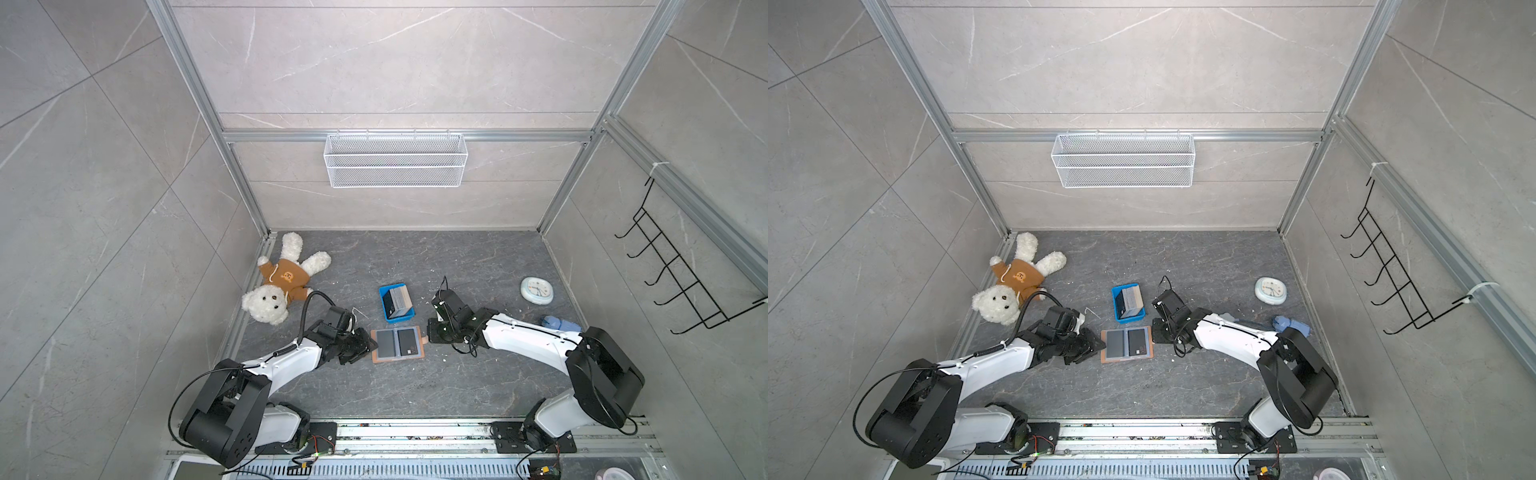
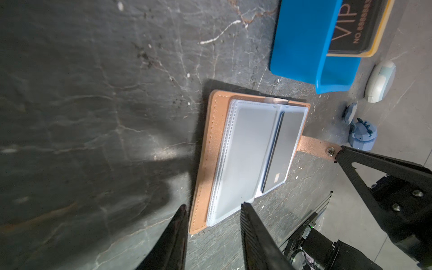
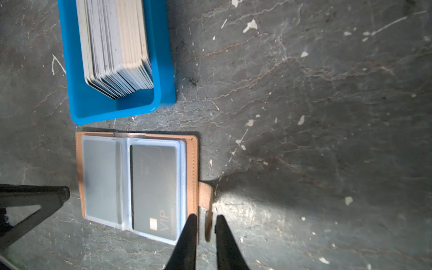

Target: Put the credit cards into the card holder

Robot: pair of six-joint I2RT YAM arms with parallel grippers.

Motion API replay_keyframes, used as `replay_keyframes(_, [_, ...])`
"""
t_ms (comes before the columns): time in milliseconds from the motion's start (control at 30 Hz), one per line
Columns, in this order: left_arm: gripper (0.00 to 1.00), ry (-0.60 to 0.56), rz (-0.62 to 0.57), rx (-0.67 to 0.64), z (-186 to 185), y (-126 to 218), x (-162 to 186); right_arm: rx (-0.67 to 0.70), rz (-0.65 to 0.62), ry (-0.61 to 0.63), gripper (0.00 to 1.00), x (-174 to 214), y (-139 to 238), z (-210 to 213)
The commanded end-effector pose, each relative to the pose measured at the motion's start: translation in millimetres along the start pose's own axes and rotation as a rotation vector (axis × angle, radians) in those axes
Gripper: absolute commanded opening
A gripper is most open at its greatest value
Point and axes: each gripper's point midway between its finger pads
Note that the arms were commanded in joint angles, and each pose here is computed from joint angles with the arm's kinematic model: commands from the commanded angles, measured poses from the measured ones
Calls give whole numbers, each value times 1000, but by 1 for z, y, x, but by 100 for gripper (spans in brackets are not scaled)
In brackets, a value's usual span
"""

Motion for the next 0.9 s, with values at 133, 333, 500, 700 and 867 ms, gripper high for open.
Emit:
replay_keyframes(133, [40, -16, 17, 27, -4, -4, -2, 21, 9, 20, 10, -2, -2, -2])
replay_keyframes(333, [40, -12, 17, 26, -3, -5, -1, 35, 12, 22, 11, -1, -4, -5])
replay_keyframes(500, [41, -7, 12, 22, -1, -4, -2, 37, 13, 23, 13, -2, -5, -5])
replay_keyframes(700, [43, -4, 16, 28, -2, -5, -5, 38, 5, 24, 8, -3, -4, -4])
replay_keyframes(867, [44, -11, 29, 39, -5, -8, -6, 45, 1, 24, 3, -2, -2, -7])
Point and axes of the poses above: each gripper's point midway between its finger pads, its own y axis back along the fingers, its own z axis along the line the jaws close on, x = y × z, and after that the axes turned 7 degrees about -y, right-handed
